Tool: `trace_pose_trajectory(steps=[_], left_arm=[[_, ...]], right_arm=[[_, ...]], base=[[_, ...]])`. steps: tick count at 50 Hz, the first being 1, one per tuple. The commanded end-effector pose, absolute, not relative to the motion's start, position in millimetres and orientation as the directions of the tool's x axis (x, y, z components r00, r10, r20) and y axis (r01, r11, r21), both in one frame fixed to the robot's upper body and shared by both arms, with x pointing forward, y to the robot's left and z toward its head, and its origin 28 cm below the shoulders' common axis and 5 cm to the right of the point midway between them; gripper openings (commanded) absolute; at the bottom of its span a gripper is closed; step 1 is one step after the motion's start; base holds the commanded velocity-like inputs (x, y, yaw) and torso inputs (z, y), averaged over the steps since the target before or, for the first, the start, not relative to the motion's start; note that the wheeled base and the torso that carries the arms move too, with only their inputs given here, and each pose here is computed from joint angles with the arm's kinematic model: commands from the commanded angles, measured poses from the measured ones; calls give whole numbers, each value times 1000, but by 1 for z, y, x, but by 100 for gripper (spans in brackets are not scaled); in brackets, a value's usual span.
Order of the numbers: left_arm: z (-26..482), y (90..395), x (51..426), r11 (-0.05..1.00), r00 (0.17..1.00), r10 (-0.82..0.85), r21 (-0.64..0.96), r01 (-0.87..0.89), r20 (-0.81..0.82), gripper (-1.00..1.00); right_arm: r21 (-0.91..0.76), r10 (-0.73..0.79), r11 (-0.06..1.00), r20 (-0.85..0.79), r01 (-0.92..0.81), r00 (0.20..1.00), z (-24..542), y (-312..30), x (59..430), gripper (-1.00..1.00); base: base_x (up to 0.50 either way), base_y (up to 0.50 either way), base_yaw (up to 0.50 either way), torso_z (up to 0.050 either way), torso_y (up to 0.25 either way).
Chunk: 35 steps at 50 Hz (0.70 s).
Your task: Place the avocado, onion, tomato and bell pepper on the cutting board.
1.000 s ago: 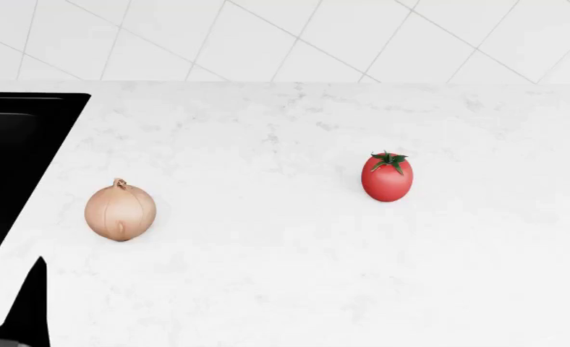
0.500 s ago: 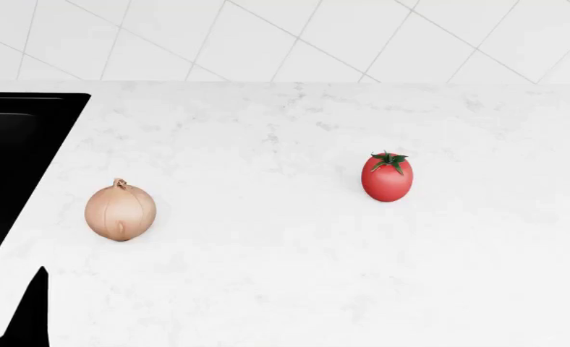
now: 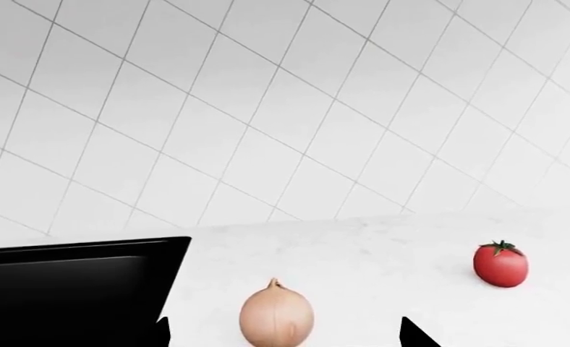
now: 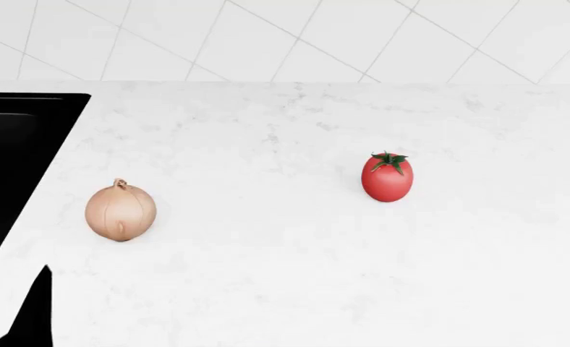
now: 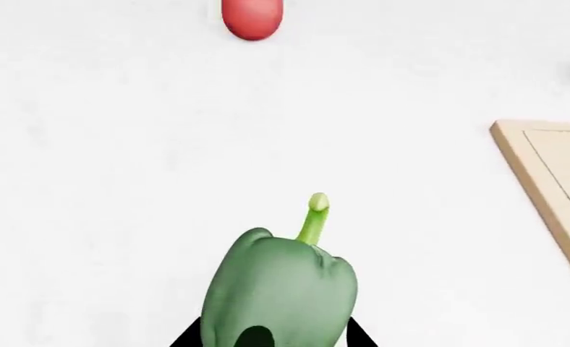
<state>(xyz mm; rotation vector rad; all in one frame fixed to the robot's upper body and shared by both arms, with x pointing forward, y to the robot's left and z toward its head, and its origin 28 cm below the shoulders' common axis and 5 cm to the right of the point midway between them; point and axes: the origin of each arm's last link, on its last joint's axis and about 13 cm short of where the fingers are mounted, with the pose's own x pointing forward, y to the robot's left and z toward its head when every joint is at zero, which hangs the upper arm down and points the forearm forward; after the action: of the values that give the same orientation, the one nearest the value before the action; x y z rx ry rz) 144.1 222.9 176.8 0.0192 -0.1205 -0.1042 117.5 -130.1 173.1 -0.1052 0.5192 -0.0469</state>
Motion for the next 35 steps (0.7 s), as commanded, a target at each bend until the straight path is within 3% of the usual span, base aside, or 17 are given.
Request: trace_pose_trajectory(steps=[1, 8, 15, 24, 35], left_arm=[[176, 224, 153, 994, 988, -105, 50, 99, 112, 100], [195, 224, 174, 987, 986, -149, 73, 144, 68, 100], [207, 228, 236, 967, 961, -240, 56, 249, -137, 100], [200, 228, 296, 967, 930, -223, 53, 249, -293, 100], [177, 222, 314, 974, 913, -193, 45, 223, -358, 100]], right_arm=[[-155, -67, 988, -306, 20, 950, 214, -132, 107, -100], [-128, -42, 992, -244, 10, 969, 224, -127, 109, -100], [-104, -30, 995, -239, 5, 970, 216, -125, 123, -100], [-97, -24, 995, -242, 0, 970, 208, -125, 131, -100], [-94, -14, 996, -252, -10, 968, 203, -132, 128, -100]], base=[[0, 0, 0, 0, 0], [0, 0, 0, 0, 0], [0, 0, 0, 0, 0], [0, 0, 0, 0, 0], [0, 0, 0, 0, 0]])
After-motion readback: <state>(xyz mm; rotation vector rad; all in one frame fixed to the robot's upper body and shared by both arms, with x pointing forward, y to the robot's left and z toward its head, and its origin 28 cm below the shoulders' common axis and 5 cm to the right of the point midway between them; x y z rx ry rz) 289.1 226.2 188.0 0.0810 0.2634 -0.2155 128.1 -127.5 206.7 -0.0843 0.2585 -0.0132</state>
